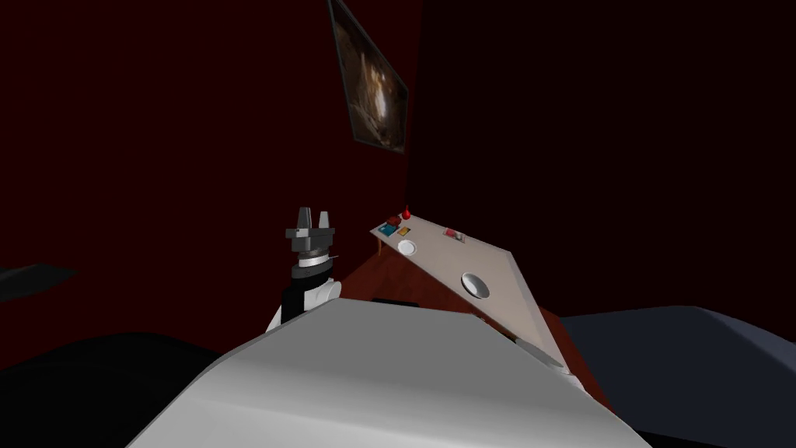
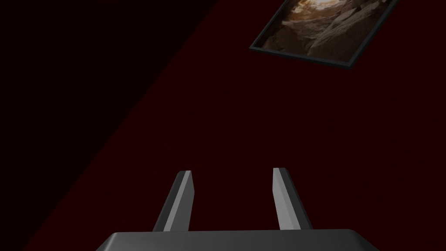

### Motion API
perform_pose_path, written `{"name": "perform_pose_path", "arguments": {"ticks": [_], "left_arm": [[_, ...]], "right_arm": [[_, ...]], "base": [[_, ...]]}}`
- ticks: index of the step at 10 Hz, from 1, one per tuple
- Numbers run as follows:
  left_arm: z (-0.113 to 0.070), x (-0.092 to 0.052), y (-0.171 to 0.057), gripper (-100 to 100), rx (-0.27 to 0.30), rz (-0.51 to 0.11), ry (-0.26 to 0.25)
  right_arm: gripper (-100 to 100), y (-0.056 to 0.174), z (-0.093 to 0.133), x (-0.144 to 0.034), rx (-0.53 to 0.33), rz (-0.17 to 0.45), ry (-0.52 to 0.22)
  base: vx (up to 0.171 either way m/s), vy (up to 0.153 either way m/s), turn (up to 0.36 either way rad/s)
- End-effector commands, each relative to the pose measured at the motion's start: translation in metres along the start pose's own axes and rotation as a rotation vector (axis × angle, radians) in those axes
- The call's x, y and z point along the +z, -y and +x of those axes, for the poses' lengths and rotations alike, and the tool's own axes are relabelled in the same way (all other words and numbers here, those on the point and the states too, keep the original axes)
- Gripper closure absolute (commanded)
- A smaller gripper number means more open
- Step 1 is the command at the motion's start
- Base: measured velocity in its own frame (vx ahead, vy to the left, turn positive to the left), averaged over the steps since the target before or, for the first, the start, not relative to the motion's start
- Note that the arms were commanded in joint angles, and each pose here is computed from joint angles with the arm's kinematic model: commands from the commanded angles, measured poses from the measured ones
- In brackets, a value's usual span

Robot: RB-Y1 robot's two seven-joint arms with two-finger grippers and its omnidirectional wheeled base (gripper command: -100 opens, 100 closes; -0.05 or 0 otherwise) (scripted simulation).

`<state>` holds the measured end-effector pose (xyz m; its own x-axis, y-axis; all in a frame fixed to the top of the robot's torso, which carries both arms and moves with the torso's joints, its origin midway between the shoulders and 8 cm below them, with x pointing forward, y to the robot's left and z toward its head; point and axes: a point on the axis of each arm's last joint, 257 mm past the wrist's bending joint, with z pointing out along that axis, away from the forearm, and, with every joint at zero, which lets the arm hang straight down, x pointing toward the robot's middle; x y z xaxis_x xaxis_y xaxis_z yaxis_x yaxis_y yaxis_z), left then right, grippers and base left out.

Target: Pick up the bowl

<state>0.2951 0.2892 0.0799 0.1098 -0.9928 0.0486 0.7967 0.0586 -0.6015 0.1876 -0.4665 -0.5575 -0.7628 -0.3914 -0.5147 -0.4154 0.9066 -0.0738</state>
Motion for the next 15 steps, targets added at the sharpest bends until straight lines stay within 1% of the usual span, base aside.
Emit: {"name": "perform_pose_path", "arguments": {"ticks": [1,2,3,4,5,6,7,9,11,12,13,15], "left_arm": [[0.000,0.000,0.000,0,0.000,0.000,0.000],[0.000,0.000,0.000,0,0.000,0.000,0.000],[0.000,0.000,0.000,0,0.000,0.000,0.000],[0.000,0.000,0.000,0,0.000,0.000,0.000],[0.000,0.000,0.000,0,0.000,0.000,0.000],[0.000,0.000,0.000,0,0.000,0.000,0.000],[0.000,0.000,0.000,0,0.000,0.000,0.000],[0.000,0.000,0.000,0,0.000,0.000,0.000],[0.000,0.000,0.000,0,0.000,0.000,0.000],[0.000,0.000,0.000,0,0.000,0.000,0.000],[0.000,0.000,0.000,0,0.000,0.000,0.000],[0.000,0.000,0.000,0,0.000,0.000,0.000]], "right_arm": [[-100,0.022,0.019,-0.010,-0.049,0.027,-0.054],[-100,0.026,0.026,-0.013,-0.044,0.034,-0.069],[-100,0.044,0.039,-0.023,-0.083,0.056,-0.113],[-100,0.046,0.044,-0.025,-0.080,0.061,-0.122],[-100,0.046,0.044,-0.025,-0.080,0.061,-0.122],[-100,0.063,0.056,-0.035,-0.114,0.081,-0.162],[-100,0.065,0.060,-0.037,-0.111,0.086,-0.171],[-100,0.098,0.085,-0.061,-0.160,0.130,-0.255],[-100,0.121,0.102,-0.080,-0.191,0.161,-0.316],[-100,0.116,0.092,-0.073,-0.198,0.149,-0.294],[-100,0.116,0.092,-0.073,-0.199,0.148,-0.293],[-100,0.127,0.108,-0.086,-0.200,0.169,-0.337]], "base": [[0.047,0.032,0.115],[0.041,0.025,0.084],[0.044,0.030,0.159],[0.038,0.022,0.086],[0.013,0.008,-0.012],[0.015,0.018,0.152],[0.024,0.017,0.084],[0.048,0.024,0.178],[0.080,0.001,0.182],[0.055,-0.009,0.050],[0.014,-0.002,-0.006],[0.007,-0.003,0.064]]}}
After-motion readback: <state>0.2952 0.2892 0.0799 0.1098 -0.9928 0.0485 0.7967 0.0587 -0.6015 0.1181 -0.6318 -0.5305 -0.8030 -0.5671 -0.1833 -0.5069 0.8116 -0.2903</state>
